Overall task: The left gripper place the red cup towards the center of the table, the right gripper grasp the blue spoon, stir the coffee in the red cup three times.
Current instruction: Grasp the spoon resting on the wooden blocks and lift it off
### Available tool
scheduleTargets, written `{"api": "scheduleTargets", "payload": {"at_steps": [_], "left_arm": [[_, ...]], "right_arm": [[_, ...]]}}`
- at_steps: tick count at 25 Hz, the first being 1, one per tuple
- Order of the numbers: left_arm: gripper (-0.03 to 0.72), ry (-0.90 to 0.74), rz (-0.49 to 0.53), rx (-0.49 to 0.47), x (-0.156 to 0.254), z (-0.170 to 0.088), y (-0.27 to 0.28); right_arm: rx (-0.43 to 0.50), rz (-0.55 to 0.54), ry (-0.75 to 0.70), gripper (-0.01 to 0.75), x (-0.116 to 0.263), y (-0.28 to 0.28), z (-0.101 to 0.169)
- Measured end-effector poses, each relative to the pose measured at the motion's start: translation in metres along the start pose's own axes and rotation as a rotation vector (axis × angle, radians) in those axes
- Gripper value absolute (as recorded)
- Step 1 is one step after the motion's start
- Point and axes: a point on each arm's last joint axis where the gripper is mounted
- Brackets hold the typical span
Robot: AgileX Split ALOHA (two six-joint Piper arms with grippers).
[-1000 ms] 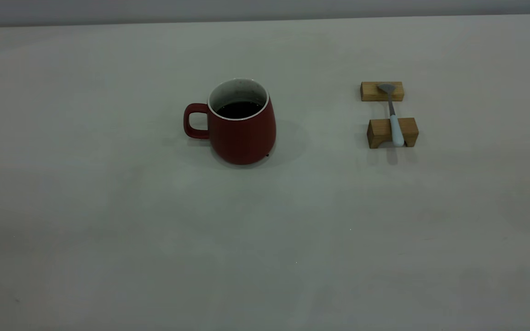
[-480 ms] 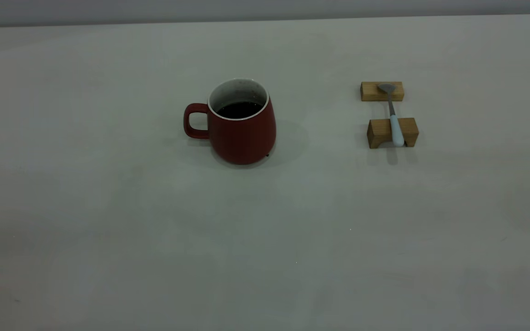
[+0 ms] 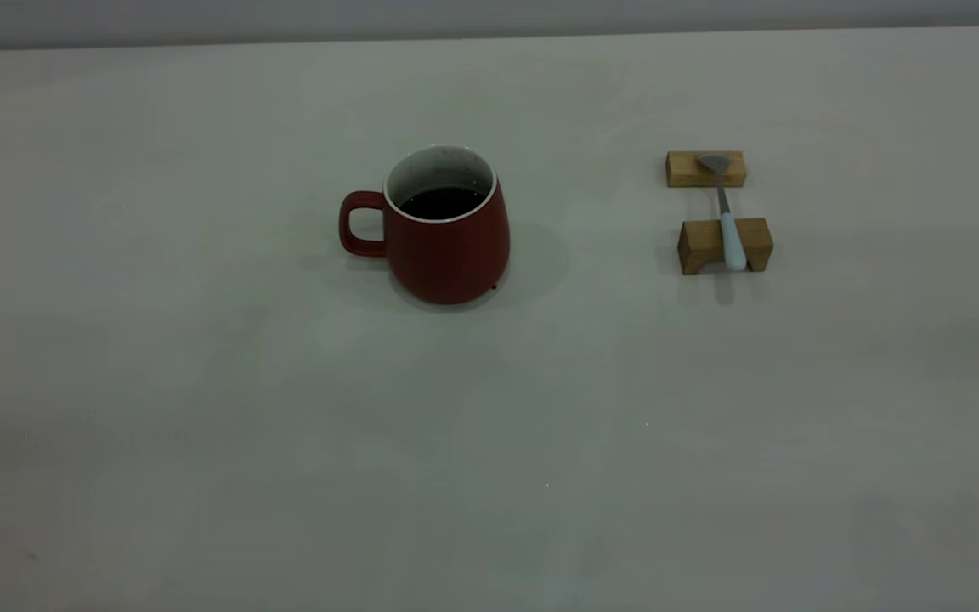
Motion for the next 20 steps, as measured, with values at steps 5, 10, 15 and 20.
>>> {"api": "scheduleTargets", "payload": {"at_steps": [5, 10, 15, 20], "left_arm": [[0.243, 0.000, 0.000, 0.000, 0.000, 0.000, 0.000], [0.243, 0.000, 0.000, 0.000, 0.000, 0.000, 0.000], [0.243, 0.000, 0.000, 0.000, 0.000, 0.000, 0.000], [0.243, 0.000, 0.000, 0.000, 0.000, 0.000, 0.000]], "right_arm": [[0.043, 0.215, -0.025, 0.589, -0.064, -0.056, 0.004], [0.025, 0.423, -0.025, 0.650, -0.095, -0.145, 0.005], [-0.027, 0.608, -0.005, 0.684, -0.094, -0.240, 0.006], [-0.048, 0.771, 0.047, 0.684, -0.078, -0.332, 0.021]]}}
Point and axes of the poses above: a point on each arm's last joint axis where the gripper is mounted, y pointing back along that axis away from the gripper, z along the wrist's bending axis when the last joint is at zero, x = y × z, and after that the axes turned 10 degrees about -y, right-handed
